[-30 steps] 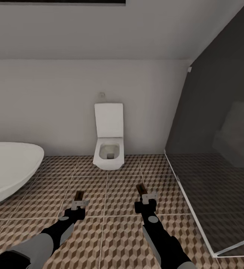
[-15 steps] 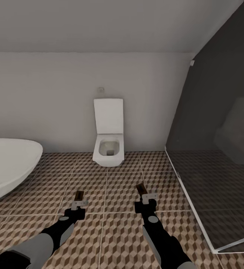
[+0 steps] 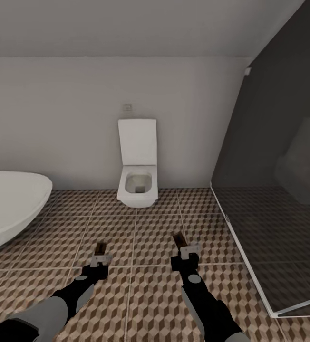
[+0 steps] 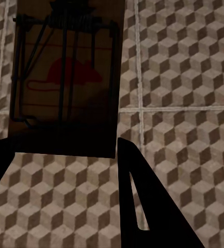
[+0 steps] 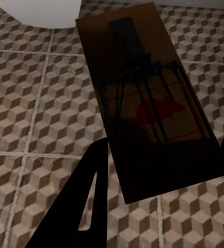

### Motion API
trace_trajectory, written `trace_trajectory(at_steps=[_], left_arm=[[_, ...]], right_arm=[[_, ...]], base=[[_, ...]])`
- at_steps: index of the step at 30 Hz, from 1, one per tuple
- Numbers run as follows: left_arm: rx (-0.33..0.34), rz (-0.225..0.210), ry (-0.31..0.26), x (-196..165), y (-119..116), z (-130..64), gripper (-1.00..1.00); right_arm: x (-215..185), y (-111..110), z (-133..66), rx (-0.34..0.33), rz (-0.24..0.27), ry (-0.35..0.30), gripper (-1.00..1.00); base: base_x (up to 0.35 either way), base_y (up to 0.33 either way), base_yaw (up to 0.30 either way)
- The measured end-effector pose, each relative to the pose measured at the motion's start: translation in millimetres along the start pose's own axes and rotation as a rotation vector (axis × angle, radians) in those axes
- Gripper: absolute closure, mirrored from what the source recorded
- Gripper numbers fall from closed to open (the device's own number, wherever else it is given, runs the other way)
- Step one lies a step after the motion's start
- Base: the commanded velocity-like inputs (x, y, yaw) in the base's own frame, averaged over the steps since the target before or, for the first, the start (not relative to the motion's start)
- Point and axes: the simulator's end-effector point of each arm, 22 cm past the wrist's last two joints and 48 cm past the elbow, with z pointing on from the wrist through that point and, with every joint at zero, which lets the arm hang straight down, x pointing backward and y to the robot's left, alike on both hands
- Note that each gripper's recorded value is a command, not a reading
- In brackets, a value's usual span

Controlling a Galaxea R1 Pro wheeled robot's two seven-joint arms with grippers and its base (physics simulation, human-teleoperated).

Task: Take the four mousetraps from the cabinet in the bathroom and place them on the bathroom floor. Make sure all four end up on the same floor surface, and ensure that at least two of them are either under or directly next to the same bathroom sink.

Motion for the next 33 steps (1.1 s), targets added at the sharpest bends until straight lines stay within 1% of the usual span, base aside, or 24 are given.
trace_trajectory(at_steps=[33], left_arm=[[0.001, 0.002, 0.051, 63, -3, 54.2, 1.0]], right_arm=[[71, 4, 43.9, -0.004, 0.001, 0.051, 1.0]], base=[[0.0, 0.0, 0.0]])
